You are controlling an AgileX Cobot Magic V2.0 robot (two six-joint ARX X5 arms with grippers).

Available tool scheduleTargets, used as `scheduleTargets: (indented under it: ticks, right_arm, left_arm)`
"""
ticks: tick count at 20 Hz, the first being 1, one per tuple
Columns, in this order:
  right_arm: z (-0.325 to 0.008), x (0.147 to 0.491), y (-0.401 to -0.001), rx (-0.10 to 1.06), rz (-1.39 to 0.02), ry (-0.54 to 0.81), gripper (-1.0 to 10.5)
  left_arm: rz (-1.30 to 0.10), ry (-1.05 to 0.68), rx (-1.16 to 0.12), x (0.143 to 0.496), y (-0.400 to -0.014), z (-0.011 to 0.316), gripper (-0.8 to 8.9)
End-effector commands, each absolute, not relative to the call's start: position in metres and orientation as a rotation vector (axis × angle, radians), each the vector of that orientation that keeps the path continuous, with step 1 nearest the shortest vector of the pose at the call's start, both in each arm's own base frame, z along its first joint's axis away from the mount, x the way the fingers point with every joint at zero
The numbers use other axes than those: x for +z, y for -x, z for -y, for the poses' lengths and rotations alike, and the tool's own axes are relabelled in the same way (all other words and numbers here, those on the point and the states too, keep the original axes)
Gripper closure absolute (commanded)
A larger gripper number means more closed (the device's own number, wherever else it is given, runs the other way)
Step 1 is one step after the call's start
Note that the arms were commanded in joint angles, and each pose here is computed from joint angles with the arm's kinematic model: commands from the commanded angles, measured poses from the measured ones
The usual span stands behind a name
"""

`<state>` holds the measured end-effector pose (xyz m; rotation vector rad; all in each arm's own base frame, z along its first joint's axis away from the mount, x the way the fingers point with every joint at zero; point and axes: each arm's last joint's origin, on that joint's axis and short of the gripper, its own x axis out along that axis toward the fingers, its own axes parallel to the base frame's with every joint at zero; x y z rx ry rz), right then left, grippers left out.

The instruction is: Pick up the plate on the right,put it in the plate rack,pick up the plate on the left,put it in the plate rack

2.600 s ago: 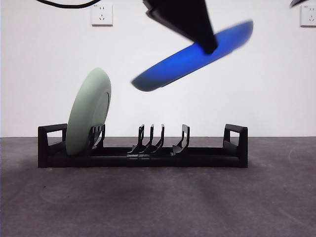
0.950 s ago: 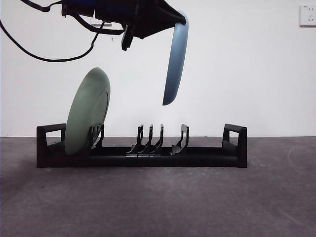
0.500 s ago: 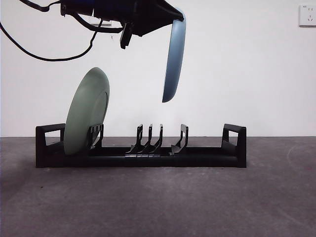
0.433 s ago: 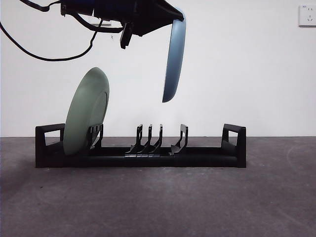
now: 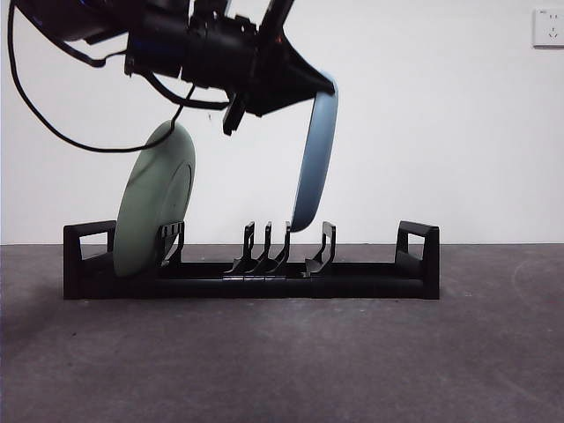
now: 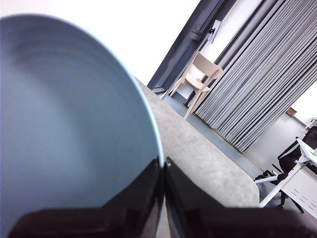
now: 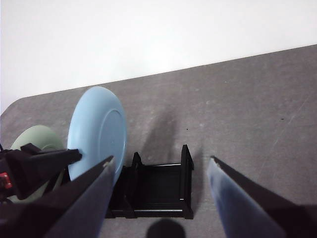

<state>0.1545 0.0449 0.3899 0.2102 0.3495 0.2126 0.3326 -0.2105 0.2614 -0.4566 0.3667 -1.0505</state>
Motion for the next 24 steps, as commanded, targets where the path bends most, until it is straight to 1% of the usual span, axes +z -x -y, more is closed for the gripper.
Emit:
scheduleTargets:
  ticks: [1, 9, 14, 15, 18, 19, 22, 23, 24]
  right_arm:
    - [-0.045, 0.392, -0.154, 0.213, -0.338, -0.208, 6.3]
    - [-0.045, 0.392, -0.154, 0.213, -0.337, -0.207, 6.3]
    - [-0.045, 0.392, -0.154, 0.213, -0.337, -0.207, 6.3]
    - [-0.045, 0.392, -0.154, 0.213, -0.337, -0.207, 6.3]
    - [-0.045, 0.392, -0.154, 0.213, -0.338, -0.207, 6.3]
    - [-0.045, 0.392, -0.154, 0.212, -0.339, -0.207, 6.3]
    - [-0.045, 0.391, -0.155, 0.214, -0.345, -0.206, 6.4]
    - [-0.046, 0.39, -0.156, 0.217, -0.351, -0.205, 6.4]
    - [-0.046, 0.389, -0.157, 0.217, -0.359, -0.204, 6.4]
  left_arm:
    - [-0.35, 0.45, -1.061, 0.26, -0.334, 0.212, 8.23]
    - [-0.445, 0.437, -1.046, 0.237, -0.337, 0.219, 8.23]
    - [-0.509, 0.366, -1.038, 0.227, -0.335, 0.22, 8.08]
    - [-0.519, 0.363, -1.044, 0.226, -0.334, 0.22, 7.76]
    - [-0.531, 0.36, -1.085, 0.228, -0.332, 0.22, 5.48]
    - [-0.53, 0.362, -1.11, 0.231, -0.331, 0.22, 4.97]
    - [-0.517, 0.365, -1.206, 0.243, -0.325, 0.219, 5.02]
    - [-0.506, 0.364, -1.234, 0.25, -0.321, 0.217, 5.35]
    - [-0.497, 0.361, -1.245, 0.257, -0.318, 0.216, 6.08]
